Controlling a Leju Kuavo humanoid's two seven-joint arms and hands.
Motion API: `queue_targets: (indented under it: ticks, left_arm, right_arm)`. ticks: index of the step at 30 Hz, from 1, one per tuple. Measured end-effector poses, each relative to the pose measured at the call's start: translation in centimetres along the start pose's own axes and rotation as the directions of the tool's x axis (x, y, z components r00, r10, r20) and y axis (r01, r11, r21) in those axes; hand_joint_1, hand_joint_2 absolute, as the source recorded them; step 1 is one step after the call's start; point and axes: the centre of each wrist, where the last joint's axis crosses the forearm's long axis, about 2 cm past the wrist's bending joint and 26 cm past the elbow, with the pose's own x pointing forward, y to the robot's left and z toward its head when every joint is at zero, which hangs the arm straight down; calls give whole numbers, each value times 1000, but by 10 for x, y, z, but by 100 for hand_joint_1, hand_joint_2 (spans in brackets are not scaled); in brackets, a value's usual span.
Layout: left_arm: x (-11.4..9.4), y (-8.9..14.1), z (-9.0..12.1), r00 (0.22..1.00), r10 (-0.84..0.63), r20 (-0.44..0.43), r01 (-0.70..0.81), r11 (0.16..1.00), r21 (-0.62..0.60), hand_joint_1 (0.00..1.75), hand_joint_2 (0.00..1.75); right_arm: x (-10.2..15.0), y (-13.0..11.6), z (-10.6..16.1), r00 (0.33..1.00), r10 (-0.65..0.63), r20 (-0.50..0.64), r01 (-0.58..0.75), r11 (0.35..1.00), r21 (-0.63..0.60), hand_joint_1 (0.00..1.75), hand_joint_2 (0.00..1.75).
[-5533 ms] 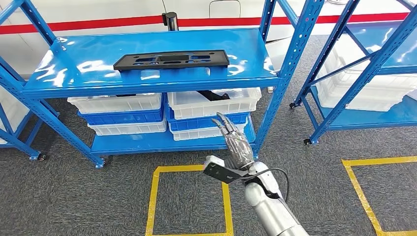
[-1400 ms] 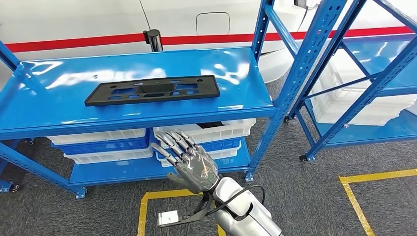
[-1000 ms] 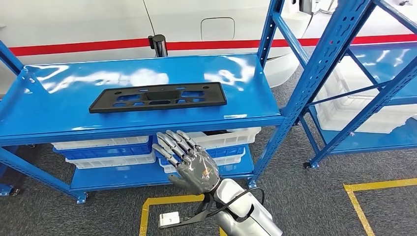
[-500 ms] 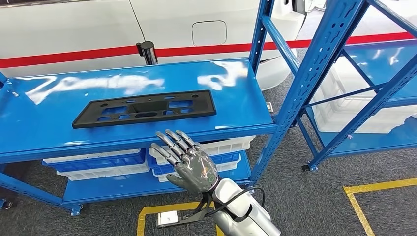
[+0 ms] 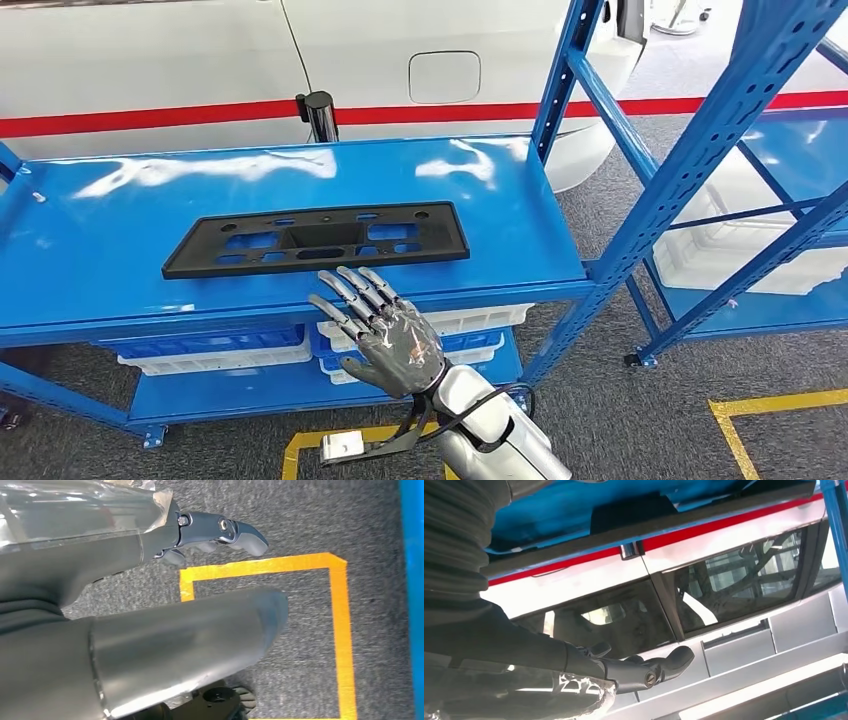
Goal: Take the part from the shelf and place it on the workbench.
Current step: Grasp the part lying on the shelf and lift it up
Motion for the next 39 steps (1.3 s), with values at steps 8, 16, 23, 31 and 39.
queue_targets:
  ticks: [8, 16, 23, 31, 39]
  left_arm:
    - [2, 0, -1, 1000, 1, 4, -1, 1000, 2, 0, 0]
    - [2, 1, -1, 1000, 1, 6, -1, 1000, 4, 0, 0]
    - [6, -1, -2, 1000, -9, 17, 8, 1000, 18, 0, 0]
    - [8, -4, -3, 1000, -27, 9, 26, 999, 45, 0, 0]
    - [15, -8, -5, 998, -56, 7, 55, 998, 40, 0, 0]
  right_arm:
    - [1, 0, -3, 1000, -4, 3, 4, 1000, -7, 0, 175]
    - [0, 4, -1, 1000, -13, 4, 13, 1000, 5, 0, 175]
    - [-1, 7, -3, 1000, -20, 7, 20, 1000, 11, 0, 175]
    - [2, 16, -1, 999, -51, 4, 51, 996, 69, 0, 175]
    - [-3, 29, -12, 998, -56, -19, 58, 991, 118, 0, 175]
